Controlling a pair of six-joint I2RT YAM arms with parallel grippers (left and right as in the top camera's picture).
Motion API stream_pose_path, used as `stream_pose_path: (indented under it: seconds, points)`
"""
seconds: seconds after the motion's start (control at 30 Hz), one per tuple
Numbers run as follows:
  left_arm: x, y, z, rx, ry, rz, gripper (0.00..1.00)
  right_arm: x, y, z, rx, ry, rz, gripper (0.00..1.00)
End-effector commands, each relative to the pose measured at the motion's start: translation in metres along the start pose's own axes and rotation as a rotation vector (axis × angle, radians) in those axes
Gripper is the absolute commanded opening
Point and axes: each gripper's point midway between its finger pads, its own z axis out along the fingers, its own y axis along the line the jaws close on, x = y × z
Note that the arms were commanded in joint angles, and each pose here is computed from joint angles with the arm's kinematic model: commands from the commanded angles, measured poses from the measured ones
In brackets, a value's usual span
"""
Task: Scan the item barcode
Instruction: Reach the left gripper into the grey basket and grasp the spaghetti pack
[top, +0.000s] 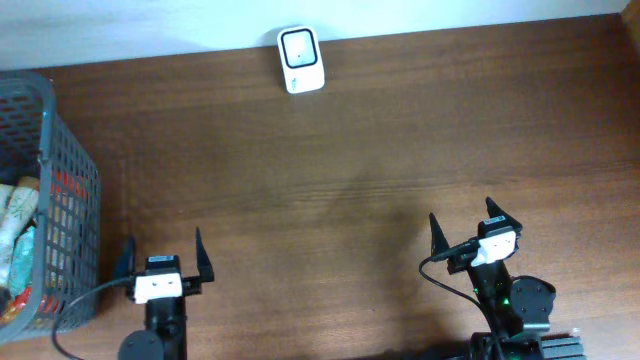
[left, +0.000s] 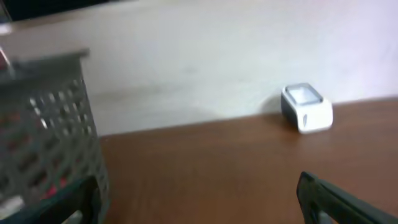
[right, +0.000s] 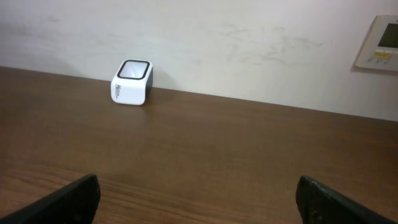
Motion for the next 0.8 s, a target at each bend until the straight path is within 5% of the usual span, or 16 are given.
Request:
stream_pose_path:
  seconds: [0.0, 0.2, 0.37, 0.57, 0.67, 0.77]
  points:
    - [-0.082, 0.014, 0.001, -0.016, -0.074, -0.045, 0.99, 0.003, -0.002, 0.0, 0.01, 0.005, -0.002, 0.99]
    - [-0.183, 0.028, 0.037, -0.002, 0.025, -0.041, 0.99, 0.003, -0.002, 0.0, 0.01, 0.005, -0.003, 0.99]
    - [-0.237, 0.037, 0.081, 0.041, 0.311, 0.031, 0.99, 0.003, -0.002, 0.0, 0.01, 0.005, -0.002, 0.99]
    - [-0.247, 0.067, 0.135, -0.003, 0.585, 0.024, 0.99, 0.003, -0.002, 0.0, 0.01, 0.005, -0.002, 0.99]
    - [-0.223, 0.11, 0.154, -0.186, 0.667, 0.058, 0.99, 0.003, -0.002, 0.0, 0.01, 0.005, -0.002, 0.99]
    - [-0.187, 0.177, 0.143, -0.371, 0.756, -0.133, 0.99, 0.003, -0.002, 0.0, 0.01, 0.005, -0.002, 0.99]
